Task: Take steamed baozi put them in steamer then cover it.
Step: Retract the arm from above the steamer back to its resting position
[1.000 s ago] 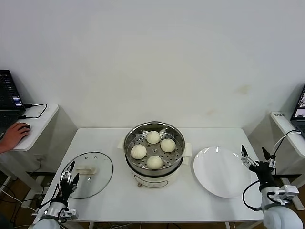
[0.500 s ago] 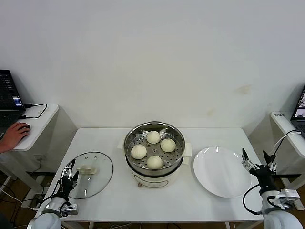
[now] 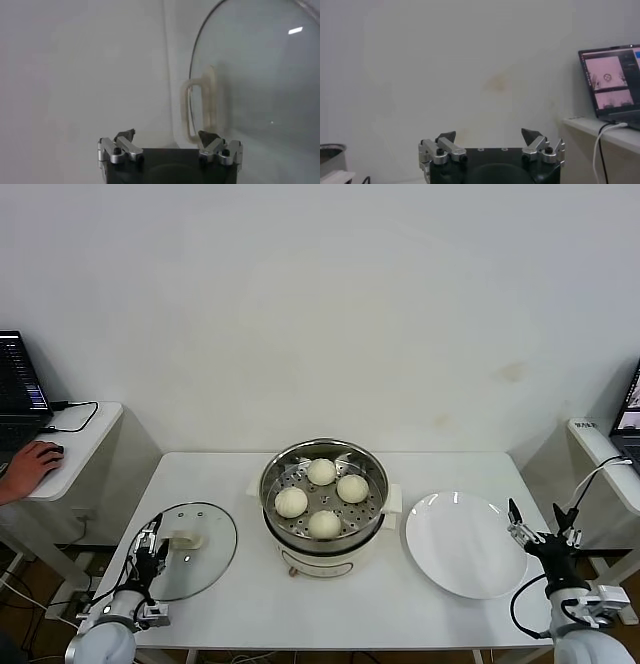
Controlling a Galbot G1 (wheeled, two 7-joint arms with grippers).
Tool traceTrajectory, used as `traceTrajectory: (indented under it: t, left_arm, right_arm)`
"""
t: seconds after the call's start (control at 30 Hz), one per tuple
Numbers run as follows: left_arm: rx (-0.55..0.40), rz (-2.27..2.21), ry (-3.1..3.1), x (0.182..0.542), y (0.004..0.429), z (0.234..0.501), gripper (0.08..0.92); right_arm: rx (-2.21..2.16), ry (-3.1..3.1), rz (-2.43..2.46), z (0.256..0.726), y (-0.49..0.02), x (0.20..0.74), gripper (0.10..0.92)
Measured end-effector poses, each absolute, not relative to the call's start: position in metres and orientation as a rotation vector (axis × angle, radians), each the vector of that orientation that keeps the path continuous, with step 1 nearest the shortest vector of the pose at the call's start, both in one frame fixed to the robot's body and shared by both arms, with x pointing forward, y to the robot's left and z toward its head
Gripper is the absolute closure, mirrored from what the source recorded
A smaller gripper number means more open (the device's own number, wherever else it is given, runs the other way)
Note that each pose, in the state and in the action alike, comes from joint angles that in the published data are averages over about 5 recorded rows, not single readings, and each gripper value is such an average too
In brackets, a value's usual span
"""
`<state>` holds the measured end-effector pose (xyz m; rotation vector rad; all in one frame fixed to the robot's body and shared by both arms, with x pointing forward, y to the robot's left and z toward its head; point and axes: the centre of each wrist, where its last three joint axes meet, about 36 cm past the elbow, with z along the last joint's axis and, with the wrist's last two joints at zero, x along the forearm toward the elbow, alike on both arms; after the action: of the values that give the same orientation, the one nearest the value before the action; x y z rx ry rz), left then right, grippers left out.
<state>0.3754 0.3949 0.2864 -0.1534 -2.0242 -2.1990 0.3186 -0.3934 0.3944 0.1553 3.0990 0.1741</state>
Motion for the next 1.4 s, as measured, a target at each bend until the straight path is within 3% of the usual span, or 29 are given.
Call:
traceTrajectory:
  t: [0.9,1.4]
  left_arm:
    - [-0.019,-2.104,-2.115,0.407,0.374,0.271,0.200]
    - [-0.049,-2.084,-2.106,0.401,0.379,0.252,0.619]
  right_arm:
    - [0.170,3.104,0.176,0.386,-0.396,0.323,0.199]
    - [0.186,3.110,0.166,0.384,-0.405,0.322,0.200]
